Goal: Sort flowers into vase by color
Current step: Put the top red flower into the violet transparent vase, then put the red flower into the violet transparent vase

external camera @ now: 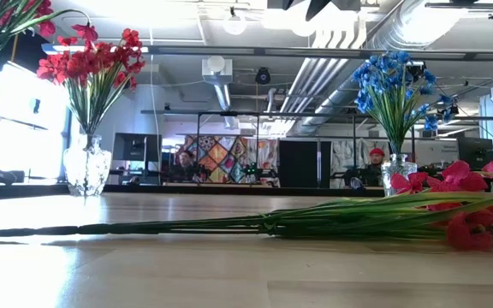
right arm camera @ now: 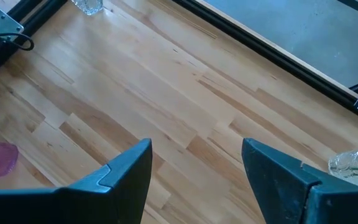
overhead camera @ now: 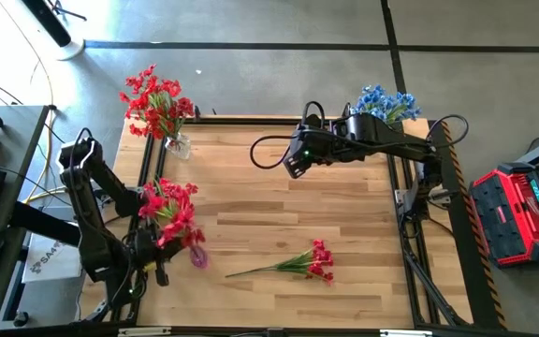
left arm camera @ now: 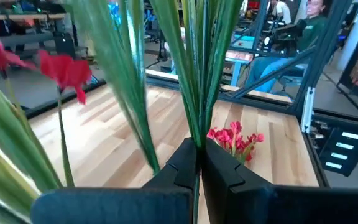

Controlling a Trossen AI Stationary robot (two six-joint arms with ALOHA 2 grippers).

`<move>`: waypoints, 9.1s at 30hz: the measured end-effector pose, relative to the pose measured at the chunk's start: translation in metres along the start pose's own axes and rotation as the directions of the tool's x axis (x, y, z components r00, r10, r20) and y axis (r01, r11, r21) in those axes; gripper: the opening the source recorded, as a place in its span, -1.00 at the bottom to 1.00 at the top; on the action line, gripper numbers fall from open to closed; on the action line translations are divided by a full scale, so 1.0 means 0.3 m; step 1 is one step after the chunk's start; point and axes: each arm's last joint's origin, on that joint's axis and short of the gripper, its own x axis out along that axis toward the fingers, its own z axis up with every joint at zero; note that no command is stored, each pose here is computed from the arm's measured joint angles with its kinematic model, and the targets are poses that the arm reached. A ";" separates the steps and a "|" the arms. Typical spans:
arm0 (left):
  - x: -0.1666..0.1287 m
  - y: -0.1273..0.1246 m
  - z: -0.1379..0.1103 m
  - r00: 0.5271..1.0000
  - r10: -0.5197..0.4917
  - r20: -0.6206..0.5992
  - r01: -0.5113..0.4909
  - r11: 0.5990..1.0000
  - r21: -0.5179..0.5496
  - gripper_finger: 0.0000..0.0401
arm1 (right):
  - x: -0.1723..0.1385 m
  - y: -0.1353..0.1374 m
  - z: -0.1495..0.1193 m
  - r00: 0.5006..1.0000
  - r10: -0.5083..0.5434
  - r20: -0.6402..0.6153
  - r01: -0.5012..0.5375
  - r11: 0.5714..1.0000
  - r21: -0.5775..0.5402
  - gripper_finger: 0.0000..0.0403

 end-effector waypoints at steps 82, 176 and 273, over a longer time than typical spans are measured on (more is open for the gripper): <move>-0.078 0.083 0.123 0.465 -0.496 -0.734 0.099 0.853 -0.513 -0.30 | 0.557 0.473 -0.888 0.868 -0.028 -0.495 -0.318 0.734 -0.599 0.05; 0.396 -0.369 0.433 0.721 -0.466 -0.513 0.553 0.833 0.020 -0.99 | 0.053 0.645 -0.359 0.083 0.736 -0.672 -0.820 0.434 0.374 -0.88; 0.246 -0.244 0.732 0.994 0.011 0.110 -0.008 0.999 -0.033 -0.59 | -0.300 0.455 -0.088 0.357 0.833 0.423 -0.641 0.548 -0.537 -0.98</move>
